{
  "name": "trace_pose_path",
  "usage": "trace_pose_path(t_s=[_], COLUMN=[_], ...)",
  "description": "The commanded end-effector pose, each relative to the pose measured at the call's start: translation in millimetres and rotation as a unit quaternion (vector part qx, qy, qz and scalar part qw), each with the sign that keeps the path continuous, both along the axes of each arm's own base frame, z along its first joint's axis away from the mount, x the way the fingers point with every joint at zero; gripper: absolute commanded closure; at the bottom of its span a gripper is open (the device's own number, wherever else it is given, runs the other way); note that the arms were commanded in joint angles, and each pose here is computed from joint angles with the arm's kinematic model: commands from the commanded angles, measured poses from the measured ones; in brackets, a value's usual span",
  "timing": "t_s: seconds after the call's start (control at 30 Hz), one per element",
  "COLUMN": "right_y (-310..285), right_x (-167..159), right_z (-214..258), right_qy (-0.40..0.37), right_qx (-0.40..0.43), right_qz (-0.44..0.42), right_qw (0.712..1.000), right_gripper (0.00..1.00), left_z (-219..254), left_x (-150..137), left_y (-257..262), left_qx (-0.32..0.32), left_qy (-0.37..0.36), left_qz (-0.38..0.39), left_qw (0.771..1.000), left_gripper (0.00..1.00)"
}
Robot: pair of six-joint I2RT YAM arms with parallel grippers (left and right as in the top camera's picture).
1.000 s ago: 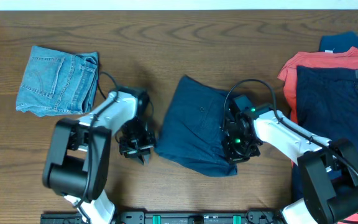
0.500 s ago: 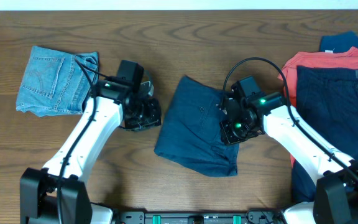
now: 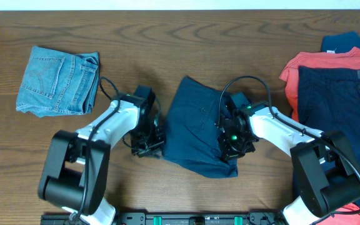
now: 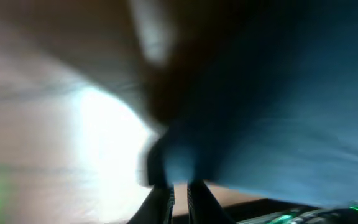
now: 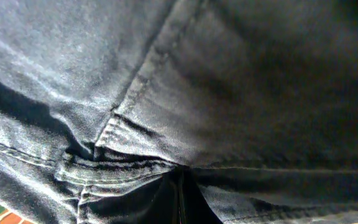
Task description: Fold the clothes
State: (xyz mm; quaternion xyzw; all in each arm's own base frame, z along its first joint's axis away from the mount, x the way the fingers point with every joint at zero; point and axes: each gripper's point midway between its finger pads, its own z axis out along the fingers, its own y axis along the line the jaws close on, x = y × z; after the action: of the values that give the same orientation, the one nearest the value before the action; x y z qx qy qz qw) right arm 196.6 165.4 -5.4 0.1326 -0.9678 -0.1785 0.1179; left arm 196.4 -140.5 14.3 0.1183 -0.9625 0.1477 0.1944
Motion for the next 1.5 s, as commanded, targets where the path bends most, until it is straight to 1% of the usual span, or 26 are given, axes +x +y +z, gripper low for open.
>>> trace_pose_path(t_s=[0.0, 0.17, 0.2, 0.33, 0.4, 0.53, 0.6, 0.7, 0.73, 0.83, 0.93, 1.1, 1.2, 1.23, 1.33, 1.47], right_y=[-6.3, -6.4, -6.3, -2.8, 1.4, 11.0, 13.2, 7.1, 3.8, -3.9, -12.4, -21.3, -22.7, -22.7, -22.6, -21.5], right_x=[-11.7, -11.8, -11.8, -3.9, 8.6, 42.5, 59.5, 83.8, 89.8, 102.0, 110.4, 115.2, 116.1, 116.2, 116.7, 120.8], right_z=[-14.7, -14.2, -12.9, 4.7, 23.3, 70.1, 94.7, 126.4, 134.2, 149.1, 153.0, 153.1, 153.2, 153.2, 153.4, 155.1], right_qy=[0.025, 0.025, 0.026, 0.007, -0.02, -0.098, -0.138, -0.189, -0.202, -0.227, -0.237, -0.239, -0.239, -0.239, -0.24, -0.249], right_qx=[-0.023, -0.023, -0.023, -0.01, 0.002, 0.033, 0.048, 0.05, 0.048, 0.048, 0.047, 0.043, 0.043, 0.043, 0.043, 0.047], right_qz=[0.0, 0.0, 0.0, 0.027, 0.036, 0.024, 0.008, -0.031, -0.043, -0.065, -0.083, -0.097, -0.099, -0.099, -0.099, -0.099], right_qw=[0.999, 0.999, 0.999, 1.0, 0.999, 0.994, 0.989, 0.98, 0.977, 0.971, 0.967, 0.965, 0.965, 0.965, 0.965, 0.962], right_gripper=[0.99, 0.99, 0.99, 0.99, 0.98, 0.96, 0.96, 0.98, 0.99, 0.99, 0.99, 0.99, 0.99, 0.99, 0.99, 0.99], left_z=[-10.0, -8.7, -4.9, 23.2, 41.4, 68.3, 74.3, 69.4, 63.9, 48.2, 28.6, -1.4, -16.6, -20.8, -33.7, -35.6], left_x=[-4.7, 7.7, 12.1, 32.3, 44.4, 58.5, 59.3, 56.6, 55.0, 50.6, 41.6, 27.8, 28.3, 31.6, 55.1, 111.5], left_y=[30.2, 45.7, 47.1, 27.0, 18.3, 7.5, 1.2, -6.6, -9.8, -16.8, -23.3, -23.2, -16.5, -12.6, 7.7, 33.2], left_qx=[0.068, 0.066, 0.056, -0.043, -0.072, -0.087, -0.088, -0.076, -0.07, -0.058, -0.045, -0.016, -0.003, 0.0, 0.017, 0.005], left_qy=[0.006, -0.001, -0.002, -0.036, -0.073, -0.146, -0.156, -0.142, -0.136, -0.117, -0.087, -0.032, -0.022, -0.026, -0.06, -0.174], left_qz=[-0.012, 0.021, 0.03, 0.038, 0.033, 0.016, 0.021, 0.042, 0.052, 0.078, 0.101, 0.145, 0.147, 0.147, 0.167, 0.16], left_qw=[0.998, 0.998, 0.998, 0.998, 0.994, 0.985, 0.984, 0.986, 0.987, 0.988, 0.99, 0.989, 0.989, 0.989, 0.984, 0.972], left_gripper=[0.89, 0.9, 0.91, 0.92, 0.92, 0.9, 0.9, 0.91, 0.94, 0.94, 0.94, 0.94, 0.94, 0.94, 0.94, 0.94])
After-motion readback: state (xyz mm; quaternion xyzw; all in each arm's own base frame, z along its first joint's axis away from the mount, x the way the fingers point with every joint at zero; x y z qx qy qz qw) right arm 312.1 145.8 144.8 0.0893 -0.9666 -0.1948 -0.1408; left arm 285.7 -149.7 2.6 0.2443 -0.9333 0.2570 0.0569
